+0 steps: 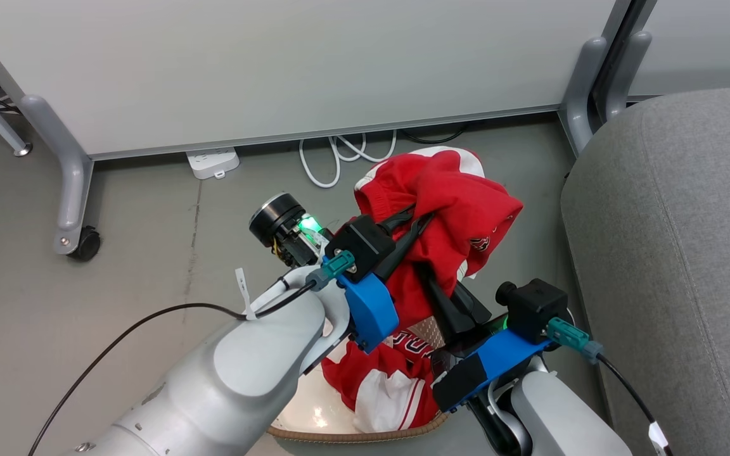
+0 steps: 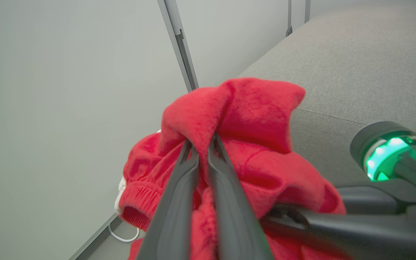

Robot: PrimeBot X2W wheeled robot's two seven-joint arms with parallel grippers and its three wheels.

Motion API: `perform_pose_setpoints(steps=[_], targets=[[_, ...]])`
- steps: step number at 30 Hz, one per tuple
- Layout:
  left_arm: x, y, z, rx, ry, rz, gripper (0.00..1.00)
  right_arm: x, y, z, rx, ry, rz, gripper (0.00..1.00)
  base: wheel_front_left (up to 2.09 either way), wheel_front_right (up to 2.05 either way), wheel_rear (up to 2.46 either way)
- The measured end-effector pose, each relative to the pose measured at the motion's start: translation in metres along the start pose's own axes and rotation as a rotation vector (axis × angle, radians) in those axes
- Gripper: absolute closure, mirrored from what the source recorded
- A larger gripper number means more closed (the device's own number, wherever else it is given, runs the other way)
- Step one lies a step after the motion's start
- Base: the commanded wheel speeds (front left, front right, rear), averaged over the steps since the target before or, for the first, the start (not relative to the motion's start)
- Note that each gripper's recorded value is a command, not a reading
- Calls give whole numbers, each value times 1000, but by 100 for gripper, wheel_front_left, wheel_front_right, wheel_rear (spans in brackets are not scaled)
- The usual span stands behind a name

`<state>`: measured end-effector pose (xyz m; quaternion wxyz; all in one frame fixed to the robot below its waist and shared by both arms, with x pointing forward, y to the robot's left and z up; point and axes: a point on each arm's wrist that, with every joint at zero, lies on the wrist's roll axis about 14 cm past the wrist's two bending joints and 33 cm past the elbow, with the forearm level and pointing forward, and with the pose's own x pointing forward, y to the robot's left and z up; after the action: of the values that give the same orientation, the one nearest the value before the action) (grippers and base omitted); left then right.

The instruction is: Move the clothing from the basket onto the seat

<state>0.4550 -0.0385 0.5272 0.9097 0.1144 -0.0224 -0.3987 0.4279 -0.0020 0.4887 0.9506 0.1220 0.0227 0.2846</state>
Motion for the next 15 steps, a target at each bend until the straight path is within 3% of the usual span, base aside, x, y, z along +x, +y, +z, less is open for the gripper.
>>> perform_pose_setpoints(steps=[15], targets=[[0, 0, 4, 9, -6, 1, 100, -1, 0, 2, -12, -1, 0, 100, 0, 0, 0]])
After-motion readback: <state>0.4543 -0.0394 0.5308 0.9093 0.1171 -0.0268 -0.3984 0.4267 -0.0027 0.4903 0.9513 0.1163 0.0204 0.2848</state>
